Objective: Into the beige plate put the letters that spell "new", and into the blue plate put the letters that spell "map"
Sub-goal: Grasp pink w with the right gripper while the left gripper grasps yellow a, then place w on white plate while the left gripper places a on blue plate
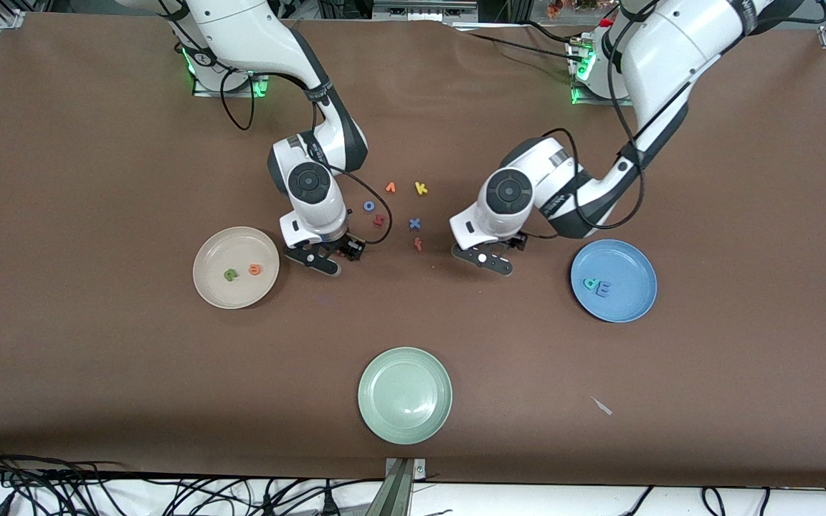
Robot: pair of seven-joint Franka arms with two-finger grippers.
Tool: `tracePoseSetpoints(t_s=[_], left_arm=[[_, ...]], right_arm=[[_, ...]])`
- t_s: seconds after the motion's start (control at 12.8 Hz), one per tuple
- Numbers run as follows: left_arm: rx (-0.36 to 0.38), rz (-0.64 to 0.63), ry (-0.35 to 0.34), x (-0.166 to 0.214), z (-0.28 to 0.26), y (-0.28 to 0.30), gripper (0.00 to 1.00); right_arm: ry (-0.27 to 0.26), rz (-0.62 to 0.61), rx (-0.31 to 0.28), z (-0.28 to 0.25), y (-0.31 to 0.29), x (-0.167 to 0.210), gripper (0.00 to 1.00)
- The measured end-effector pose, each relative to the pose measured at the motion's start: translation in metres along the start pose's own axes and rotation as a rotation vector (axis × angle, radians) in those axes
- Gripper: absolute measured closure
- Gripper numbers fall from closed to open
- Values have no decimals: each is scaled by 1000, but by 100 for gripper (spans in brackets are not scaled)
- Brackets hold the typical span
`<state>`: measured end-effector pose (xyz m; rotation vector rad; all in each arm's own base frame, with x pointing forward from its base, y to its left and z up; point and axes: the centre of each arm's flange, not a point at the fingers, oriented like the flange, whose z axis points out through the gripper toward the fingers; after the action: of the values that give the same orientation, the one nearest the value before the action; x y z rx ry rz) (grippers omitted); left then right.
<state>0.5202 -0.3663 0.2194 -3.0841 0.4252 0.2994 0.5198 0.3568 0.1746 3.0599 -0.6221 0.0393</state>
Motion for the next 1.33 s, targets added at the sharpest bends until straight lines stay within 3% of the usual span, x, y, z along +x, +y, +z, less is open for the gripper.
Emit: tracePoseSetpoints(t_s=[0.16, 0.47, 0.55, 0.7, 1.1, 1.25, 1.33], left_arm=[[-30, -60, 8, 0, 16, 0, 2], [-65, -78, 14, 2, 32, -1, 11], [-69, -78, 16, 2, 33, 0, 19], [-72, -79, 16, 2, 35, 0, 24], [-76, -80, -4, 1, 47, -1, 26], [-76, -80, -5, 1, 48, -1, 32], [-76, -80, -5, 1, 48, -1, 43]], right_arm=[[3, -3, 7, -3, -2, -1, 61], [-1, -36, 1, -7, 0, 1, 61], [-14, -68, -15, -16, 5, 8, 61], [-39, -174, -45, -51, 25, 38, 61], [-58, -512, -64, -109, 100, 112, 61], [-57, -590, -68, -115, 123, 129, 61], [-58, -611, -71, -114, 134, 133, 61]])
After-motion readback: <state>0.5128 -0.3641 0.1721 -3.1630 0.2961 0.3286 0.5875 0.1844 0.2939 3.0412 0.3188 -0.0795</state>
